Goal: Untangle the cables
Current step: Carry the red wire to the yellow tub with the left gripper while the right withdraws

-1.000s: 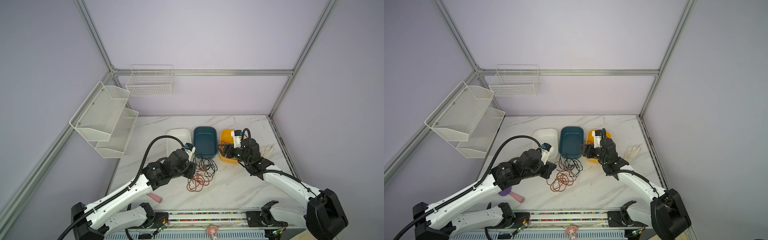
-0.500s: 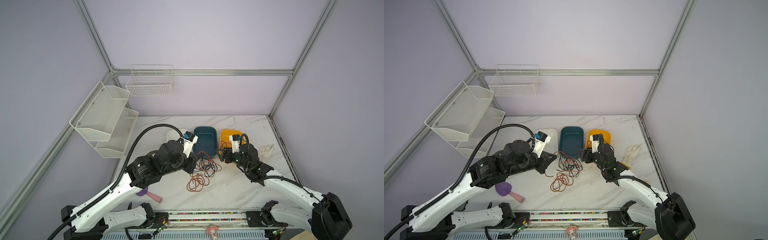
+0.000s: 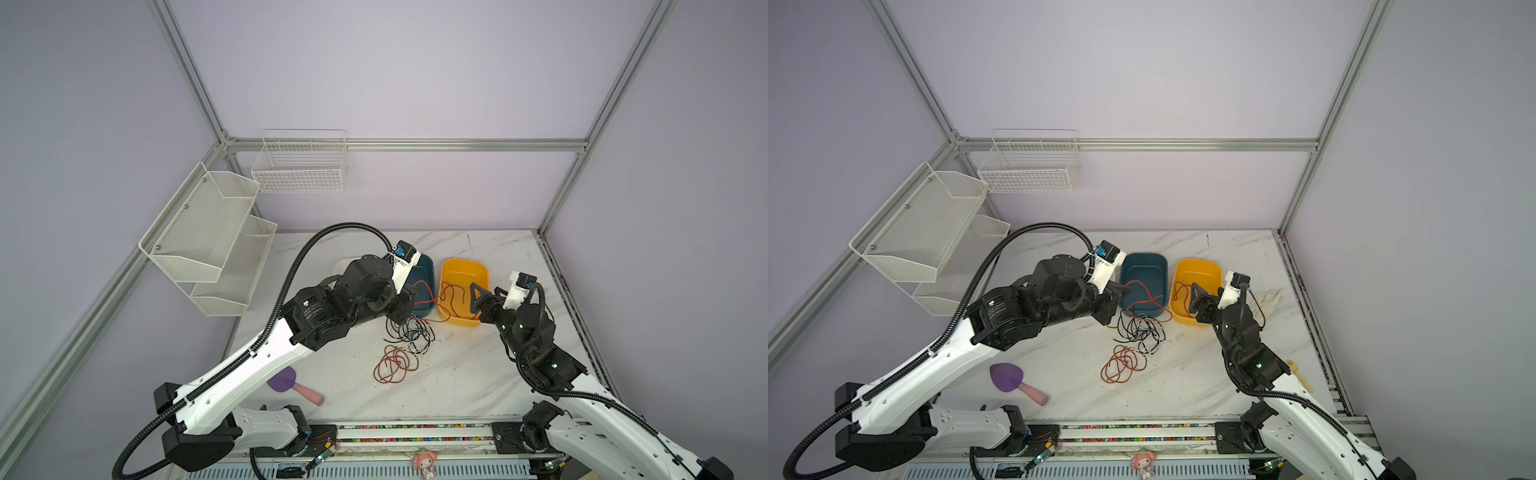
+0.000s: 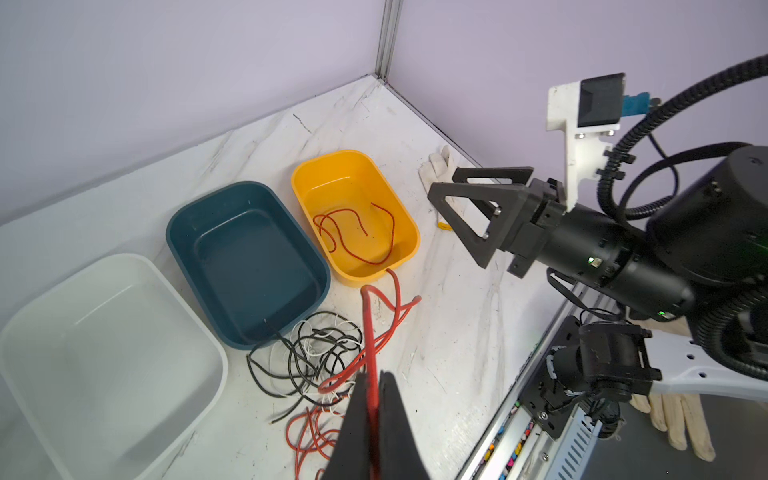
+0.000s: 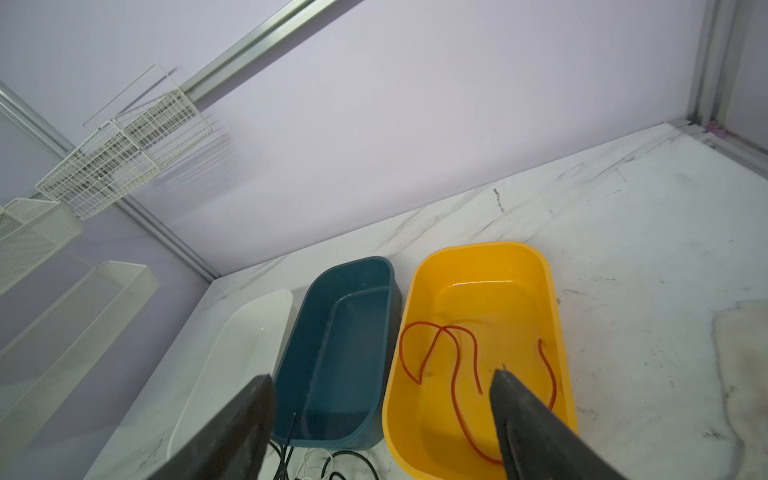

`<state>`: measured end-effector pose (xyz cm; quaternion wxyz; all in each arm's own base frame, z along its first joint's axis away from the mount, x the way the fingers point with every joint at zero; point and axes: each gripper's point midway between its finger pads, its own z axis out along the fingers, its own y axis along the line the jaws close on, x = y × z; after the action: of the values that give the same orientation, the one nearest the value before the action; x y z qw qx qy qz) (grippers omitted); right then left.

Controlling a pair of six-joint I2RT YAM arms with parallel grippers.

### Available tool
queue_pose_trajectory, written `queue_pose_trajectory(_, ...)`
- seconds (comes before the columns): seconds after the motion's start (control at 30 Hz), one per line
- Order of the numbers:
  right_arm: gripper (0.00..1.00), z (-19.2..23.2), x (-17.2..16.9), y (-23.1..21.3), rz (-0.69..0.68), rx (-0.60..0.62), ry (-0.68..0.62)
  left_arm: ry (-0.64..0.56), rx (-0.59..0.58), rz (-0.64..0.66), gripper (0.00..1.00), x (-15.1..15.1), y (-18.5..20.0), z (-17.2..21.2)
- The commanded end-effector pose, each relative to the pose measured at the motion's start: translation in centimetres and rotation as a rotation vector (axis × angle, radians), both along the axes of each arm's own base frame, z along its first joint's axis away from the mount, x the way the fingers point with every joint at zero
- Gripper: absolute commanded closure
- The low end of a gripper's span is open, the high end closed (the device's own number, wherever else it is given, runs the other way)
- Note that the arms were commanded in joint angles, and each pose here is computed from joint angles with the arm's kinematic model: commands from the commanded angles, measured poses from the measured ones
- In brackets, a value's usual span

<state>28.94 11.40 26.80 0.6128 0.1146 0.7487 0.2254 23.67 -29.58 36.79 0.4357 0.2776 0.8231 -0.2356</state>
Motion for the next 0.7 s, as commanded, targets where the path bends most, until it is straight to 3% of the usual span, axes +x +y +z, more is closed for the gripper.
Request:
queue_pose_trajectory(0.0, 0.13, 0.1, -0.9, -3.7, -0.175, 0.01, 0.001, -0.163, -0.046, -0.049, 1.0, 1.7, -2.3, 4.9)
queue_pose_trajectory(0.17, 0.03, 1.1, -2.7, -6.8, -0.292, 0.073, -0.037, -0.159, -0.004, -0.072, 1.0, 5.0, -5.8, 2.9)
queue_pose_trajectory(0.4, 0.02, 2.4, -4.9, -8.8, -0.331, 0.157, -0.109, -0.16, 0.025, -0.112, 1.0, 9.1, -10.2, 0.7)
queue_pose_trajectory(0.67, 0.02, 2.7, -5.6, -9.3, -0.329, 0.166, -0.122, -0.125, 0.023, -0.11, 1.0, 14.3, -13.9, -2.4)
